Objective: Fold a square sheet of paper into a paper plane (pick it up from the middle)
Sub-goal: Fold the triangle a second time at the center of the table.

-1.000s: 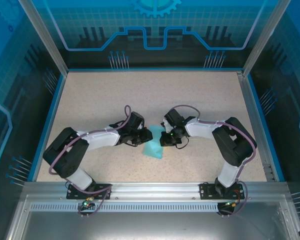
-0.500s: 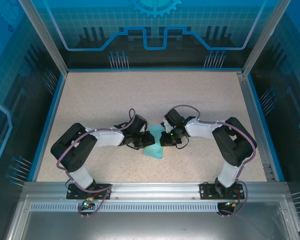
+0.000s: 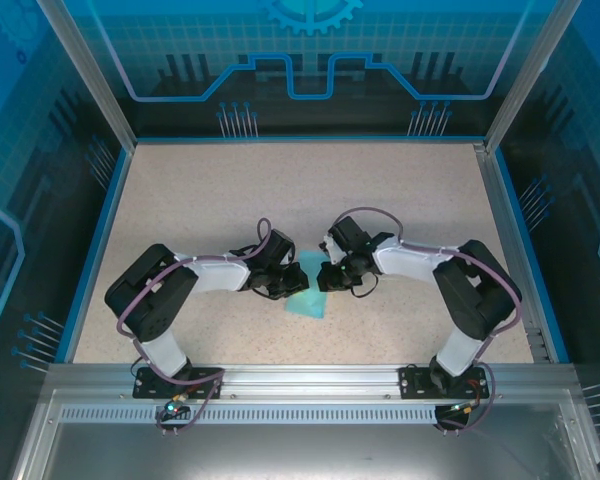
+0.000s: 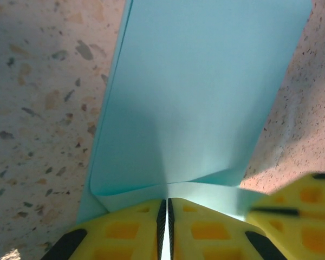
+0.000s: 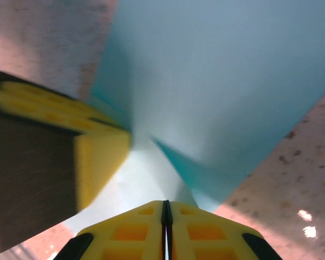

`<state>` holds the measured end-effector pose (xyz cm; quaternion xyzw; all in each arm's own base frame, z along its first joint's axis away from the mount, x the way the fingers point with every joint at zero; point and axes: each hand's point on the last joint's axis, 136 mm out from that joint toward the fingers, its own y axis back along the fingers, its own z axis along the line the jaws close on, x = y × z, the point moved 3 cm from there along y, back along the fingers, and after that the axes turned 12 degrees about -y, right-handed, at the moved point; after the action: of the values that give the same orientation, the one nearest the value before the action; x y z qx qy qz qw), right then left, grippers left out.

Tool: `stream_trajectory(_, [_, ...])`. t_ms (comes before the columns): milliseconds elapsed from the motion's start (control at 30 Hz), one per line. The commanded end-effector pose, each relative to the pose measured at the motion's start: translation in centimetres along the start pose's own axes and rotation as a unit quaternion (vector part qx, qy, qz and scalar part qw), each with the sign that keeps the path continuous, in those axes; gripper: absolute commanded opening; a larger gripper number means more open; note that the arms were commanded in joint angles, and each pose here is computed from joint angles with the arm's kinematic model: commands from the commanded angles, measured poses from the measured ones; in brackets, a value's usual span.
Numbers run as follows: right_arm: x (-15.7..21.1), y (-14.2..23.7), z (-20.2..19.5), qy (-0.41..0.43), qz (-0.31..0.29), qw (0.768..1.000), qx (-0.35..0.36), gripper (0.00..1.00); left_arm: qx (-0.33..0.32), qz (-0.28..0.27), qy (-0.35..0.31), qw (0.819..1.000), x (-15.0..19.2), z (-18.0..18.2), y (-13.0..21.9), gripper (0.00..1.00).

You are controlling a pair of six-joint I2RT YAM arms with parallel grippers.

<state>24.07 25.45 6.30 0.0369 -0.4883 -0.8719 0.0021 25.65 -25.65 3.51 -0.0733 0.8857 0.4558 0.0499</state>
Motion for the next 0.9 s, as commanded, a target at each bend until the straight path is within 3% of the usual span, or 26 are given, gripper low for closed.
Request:
stream_trajectory(0, [1.7, 1.6, 2.5, 0.03, 0.005, 0.999, -0.035, 0.12, -0.071, 0.04, 0.031, 0.996, 2.8, 3.5, -1.2, 0.14])
stream_trajectory(333, [5.1, 1.2, 2.7, 0.04, 0.013, 0.999, 0.014, 0.12, -0.087, 0.044, 0.042, 0.994, 3.2, 4.1, -1.3, 0.13])
stream_trajectory(867, [5.9, -2.0, 0.6, 0.036, 0.041, 0.994, 0.094, 0.11, -0.093, 0.044, 0.045, 0.994, 3.2, 4.2, -1.3, 0.13])
